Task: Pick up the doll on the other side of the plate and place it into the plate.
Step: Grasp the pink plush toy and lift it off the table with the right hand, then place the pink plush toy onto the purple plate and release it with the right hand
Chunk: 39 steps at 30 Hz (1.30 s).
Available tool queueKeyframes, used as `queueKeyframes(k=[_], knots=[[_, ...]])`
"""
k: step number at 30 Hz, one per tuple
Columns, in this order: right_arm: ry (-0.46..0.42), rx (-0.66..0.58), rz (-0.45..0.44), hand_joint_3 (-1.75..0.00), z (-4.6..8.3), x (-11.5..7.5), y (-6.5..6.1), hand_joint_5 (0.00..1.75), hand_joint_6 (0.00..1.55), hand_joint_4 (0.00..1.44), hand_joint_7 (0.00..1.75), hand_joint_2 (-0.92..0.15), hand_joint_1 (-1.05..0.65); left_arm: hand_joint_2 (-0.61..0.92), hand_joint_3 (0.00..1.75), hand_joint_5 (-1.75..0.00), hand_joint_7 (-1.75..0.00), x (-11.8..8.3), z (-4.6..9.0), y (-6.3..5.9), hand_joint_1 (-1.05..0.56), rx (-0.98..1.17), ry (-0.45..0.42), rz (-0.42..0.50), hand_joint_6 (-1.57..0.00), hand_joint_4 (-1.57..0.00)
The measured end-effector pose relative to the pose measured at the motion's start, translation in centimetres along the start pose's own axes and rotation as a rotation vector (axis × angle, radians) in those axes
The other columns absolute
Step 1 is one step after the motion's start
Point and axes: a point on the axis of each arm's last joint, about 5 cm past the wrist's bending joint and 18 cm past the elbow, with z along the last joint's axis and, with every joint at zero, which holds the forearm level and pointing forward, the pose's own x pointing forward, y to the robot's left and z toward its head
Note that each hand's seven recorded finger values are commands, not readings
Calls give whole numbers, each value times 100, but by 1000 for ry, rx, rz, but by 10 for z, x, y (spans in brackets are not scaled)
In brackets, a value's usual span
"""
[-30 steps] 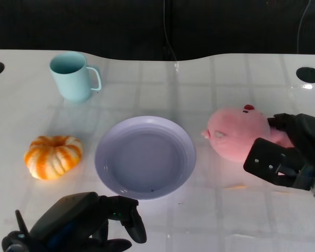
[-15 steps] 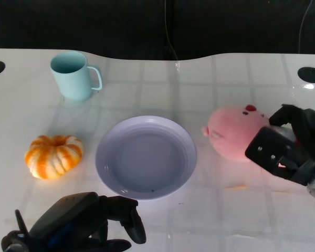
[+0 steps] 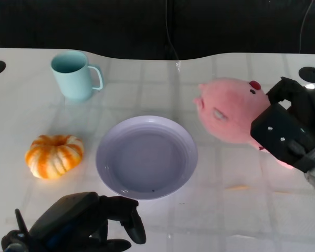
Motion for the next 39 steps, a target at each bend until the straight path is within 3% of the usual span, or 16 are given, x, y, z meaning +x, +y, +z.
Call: queueKeyframes(k=[3, 9, 20, 25, 30, 33, 34, 36, 37, 38, 39], knots=[[-39, 30, 26, -142, 8, -2, 1, 175, 78, 95, 175, -30, -17, 92, 27, -157, -95, 0, 0, 0, -17, -1, 1, -2, -78, -68], [-132, 70, 73, -143, 29, -5, 5, 175, 77, 95, 175, -30, -15, 92, 28, -156, -96, 0, 1, 0, -18, 0, 0, -3, -78, -68], [-287, 30, 199, -128, 76, -6, 34, 175, 76, 95, 175, -37, -14, 92, 28, -156, -94, 0, 2, -1, -18, 12, 7, -12, -79, -69], [-311, -3, 262, -124, 83, -7, 51, 175, 76, 91, 175, -35, -15, 92, 28, -154, -93, 0, 3, -2, -19, 15, 5, -13, -79, -69], [-332, -15, 284, -122, 89, -6, 60, 175, 75, 92, 173, -34, -14, 92, 27, -151, -93, 1, 4, -3, -19, 26, 1, -18, -80, -70], [-334, -11, 283, -116, 91, -7, 64, 173, 77, 82, 136, -35, -15, 92, 27, -151, -93, 1, 5, -5, -20, 21, -3, -18, -80, -70], [-336, -8, 284, -91, 91, -7, 64, 139, 74, 77, 99, -47, -17, 92, 27, -151, -93, 1, 6, -5, -20, 21, -4, -18, -80, -70], [-342, -3, 289, -51, 92, -7, 64, 99, 78, 77, 50, -69, -20, 92, 27, -152, -93, 1, 7, -4, -20, 24, -8, -16, -80, -70], [-343, -4, 302, -32, 92, -7, 64, 74, 71, 67, 27, -79, -24, 91, 27, -153, -93, 1, 8, -4, -19, 25, -10, -14, -80, -71], [-345, -5, 319, -23, 92, -7, 64, 64, 69, 64, 18, -84, -25, 91, 26, -153, -92, 1, 8, -4, -19, 25, -12, -14, -80, -71], [-348, -11, 338, -17, 92, -8, 64, 52, 57, 51, 7, -89, -34, 91, 26, -150, -91, 0, 8, -4, -19, 25, -12, -14, -80, -71]])
